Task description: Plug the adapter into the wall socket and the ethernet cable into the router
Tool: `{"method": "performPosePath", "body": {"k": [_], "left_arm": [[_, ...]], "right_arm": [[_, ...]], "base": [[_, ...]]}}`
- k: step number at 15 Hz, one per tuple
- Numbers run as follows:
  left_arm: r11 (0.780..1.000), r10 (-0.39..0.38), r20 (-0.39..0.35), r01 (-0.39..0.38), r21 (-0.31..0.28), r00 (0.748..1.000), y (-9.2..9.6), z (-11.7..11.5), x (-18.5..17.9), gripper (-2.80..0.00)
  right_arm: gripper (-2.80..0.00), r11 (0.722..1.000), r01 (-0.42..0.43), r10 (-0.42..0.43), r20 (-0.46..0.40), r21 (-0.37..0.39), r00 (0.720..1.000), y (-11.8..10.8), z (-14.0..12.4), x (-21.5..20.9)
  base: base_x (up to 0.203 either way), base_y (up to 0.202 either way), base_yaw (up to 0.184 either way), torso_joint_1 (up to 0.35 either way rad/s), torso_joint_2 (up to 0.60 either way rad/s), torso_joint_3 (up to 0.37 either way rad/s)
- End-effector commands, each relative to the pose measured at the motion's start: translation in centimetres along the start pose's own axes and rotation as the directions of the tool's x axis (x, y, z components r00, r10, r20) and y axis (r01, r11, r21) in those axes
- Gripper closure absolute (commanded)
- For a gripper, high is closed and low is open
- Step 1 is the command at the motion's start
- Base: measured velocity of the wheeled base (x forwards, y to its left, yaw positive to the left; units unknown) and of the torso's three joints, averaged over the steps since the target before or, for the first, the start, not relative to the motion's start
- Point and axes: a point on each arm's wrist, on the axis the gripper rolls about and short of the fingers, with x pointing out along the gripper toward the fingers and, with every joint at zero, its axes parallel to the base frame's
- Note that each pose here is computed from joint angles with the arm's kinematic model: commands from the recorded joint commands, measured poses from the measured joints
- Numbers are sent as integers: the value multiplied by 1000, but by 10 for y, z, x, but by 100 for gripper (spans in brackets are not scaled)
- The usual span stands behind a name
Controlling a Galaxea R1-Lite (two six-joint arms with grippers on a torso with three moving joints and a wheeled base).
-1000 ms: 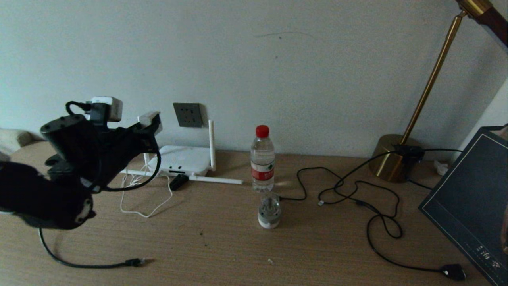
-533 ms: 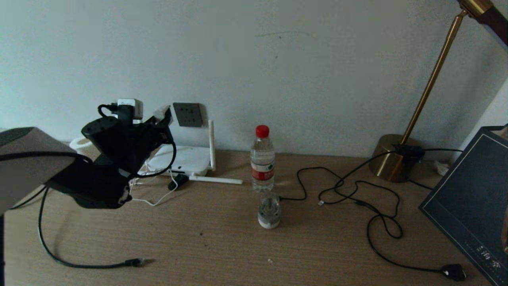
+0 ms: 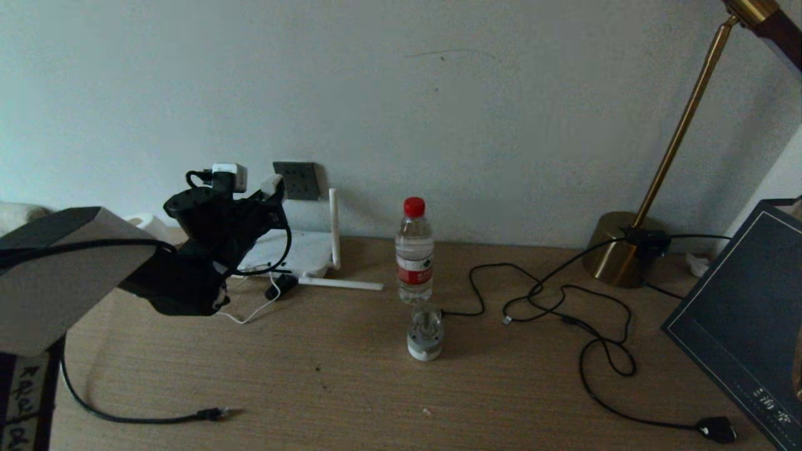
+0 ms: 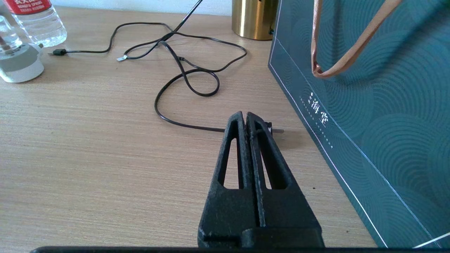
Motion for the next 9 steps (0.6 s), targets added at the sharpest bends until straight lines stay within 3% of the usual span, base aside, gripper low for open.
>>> {"method": "performPosePath", "body": {"k": [1,9], "left_arm": [[1000,-5,8,5,-4,1000,-2,1,6,0],[1000,-16,4,16,-9,1000,-8,2,20,0]], "right_arm": [[0,1000,0,0,-1,0,1000,0,0,0],[0,1000,0,0,-1,0,1000,0,0,0]], "base": [[0,0,0,0,0,0],[0,0,0,0,0,0]]}}
